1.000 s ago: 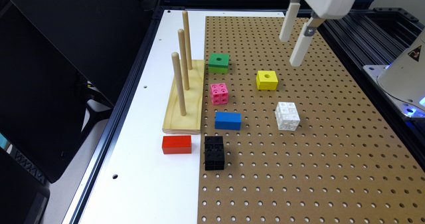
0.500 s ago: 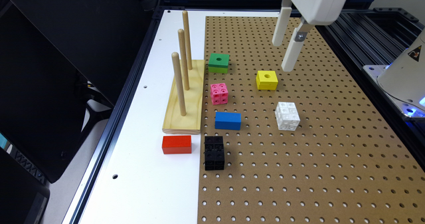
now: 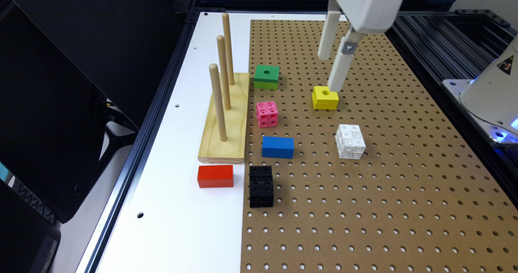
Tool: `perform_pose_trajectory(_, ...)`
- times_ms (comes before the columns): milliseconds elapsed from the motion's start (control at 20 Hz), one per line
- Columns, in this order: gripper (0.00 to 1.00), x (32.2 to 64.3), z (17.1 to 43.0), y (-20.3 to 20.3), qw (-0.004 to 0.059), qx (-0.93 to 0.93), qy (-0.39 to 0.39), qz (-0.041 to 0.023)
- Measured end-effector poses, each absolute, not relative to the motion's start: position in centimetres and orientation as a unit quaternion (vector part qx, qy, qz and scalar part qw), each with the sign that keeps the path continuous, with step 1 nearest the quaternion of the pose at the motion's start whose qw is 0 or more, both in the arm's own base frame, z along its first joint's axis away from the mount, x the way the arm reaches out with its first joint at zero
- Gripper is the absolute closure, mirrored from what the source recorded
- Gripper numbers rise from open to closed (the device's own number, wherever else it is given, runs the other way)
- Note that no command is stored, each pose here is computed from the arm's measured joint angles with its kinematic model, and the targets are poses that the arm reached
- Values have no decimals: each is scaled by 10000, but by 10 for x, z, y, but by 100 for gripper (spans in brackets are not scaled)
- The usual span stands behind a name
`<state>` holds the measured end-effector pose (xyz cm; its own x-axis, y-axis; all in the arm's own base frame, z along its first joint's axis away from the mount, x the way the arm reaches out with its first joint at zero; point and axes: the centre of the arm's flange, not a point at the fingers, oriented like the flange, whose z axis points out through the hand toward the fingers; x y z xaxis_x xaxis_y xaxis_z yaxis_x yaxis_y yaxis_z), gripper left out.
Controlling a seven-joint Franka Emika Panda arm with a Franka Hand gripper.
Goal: Pick up narrow blue stick.
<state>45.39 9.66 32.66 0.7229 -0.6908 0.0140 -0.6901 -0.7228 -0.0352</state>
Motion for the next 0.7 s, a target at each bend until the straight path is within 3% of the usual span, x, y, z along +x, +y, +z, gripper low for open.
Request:
perform_pose_trajectory(300,0,463,324,102,153,-9283,3714,-112)
perform_pose_trajectory(700,0,466,328,109,184,-9280,3718,-152)
